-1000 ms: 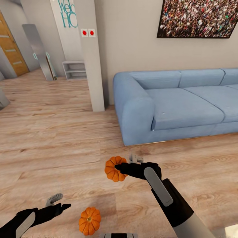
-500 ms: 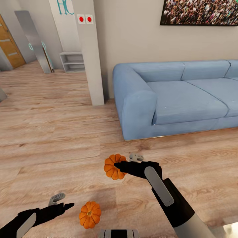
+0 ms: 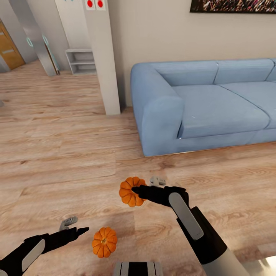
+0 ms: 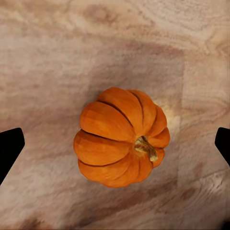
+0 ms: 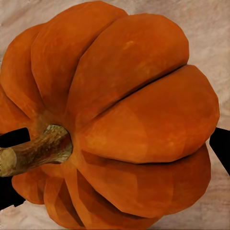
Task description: Place each of the two pumpkins and all three candles from the living room inside a cabinet in the living room (use any cabinet), then make sure every cabinet is closed, and position the cauldron so it is next to a table in the living room.
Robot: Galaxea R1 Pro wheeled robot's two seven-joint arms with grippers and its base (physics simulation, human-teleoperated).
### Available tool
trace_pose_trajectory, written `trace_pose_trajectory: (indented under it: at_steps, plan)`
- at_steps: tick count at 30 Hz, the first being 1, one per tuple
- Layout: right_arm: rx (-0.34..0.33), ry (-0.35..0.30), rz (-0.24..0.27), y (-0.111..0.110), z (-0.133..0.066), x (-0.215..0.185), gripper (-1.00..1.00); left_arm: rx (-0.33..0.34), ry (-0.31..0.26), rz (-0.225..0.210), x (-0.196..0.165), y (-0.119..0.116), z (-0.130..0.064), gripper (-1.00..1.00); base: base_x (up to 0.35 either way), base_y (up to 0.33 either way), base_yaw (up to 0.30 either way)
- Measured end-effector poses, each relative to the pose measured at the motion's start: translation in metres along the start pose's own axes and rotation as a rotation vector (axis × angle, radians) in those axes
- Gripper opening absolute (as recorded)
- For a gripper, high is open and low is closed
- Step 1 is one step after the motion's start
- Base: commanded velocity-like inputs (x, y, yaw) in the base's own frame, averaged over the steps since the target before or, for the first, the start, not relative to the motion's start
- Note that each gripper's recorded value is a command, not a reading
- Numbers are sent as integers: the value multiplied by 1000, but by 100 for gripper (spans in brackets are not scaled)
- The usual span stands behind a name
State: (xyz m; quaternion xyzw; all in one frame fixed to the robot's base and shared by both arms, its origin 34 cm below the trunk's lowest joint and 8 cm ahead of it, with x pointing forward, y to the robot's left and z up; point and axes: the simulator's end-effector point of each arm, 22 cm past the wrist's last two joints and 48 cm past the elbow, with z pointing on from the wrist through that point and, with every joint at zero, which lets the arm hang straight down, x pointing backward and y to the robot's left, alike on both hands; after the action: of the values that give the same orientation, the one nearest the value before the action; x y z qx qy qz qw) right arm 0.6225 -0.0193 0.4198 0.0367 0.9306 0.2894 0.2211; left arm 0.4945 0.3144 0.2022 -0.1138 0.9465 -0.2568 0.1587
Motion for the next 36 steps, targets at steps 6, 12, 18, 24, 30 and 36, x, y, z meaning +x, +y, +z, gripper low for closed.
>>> trace_pose_trajectory:
  at_steps: [6, 12, 18, 24, 30, 36]
  plan:
    - [-30, -23, -7, 9, -2, -6, -100, -4, 24, -6, 11, 5, 7, 100, 0, 0, 0]
    - [-24, -8, 8, 1, 7, -1, -100, -4, 40, -9, 17, 7, 14, 100, 0, 0, 0]
    - [-21, 12, 21, -7, 15, 6, -100, 1, 46, -3, 19, 5, 22, 100, 0, 0, 0]
    - [-21, 38, 31, -13, 24, 15, -100, -5, 68, -7, 30, 9, 29, 100, 0, 0, 0]
    - [-23, 57, 42, -19, 32, 22, -100, 2, 90, -16, 44, 7, 40, 100, 0, 0, 0]
    - [-21, 75, 56, -27, 41, 30, -100, 6, 107, -24, 53, 9, 46, 100, 0, 0, 0]
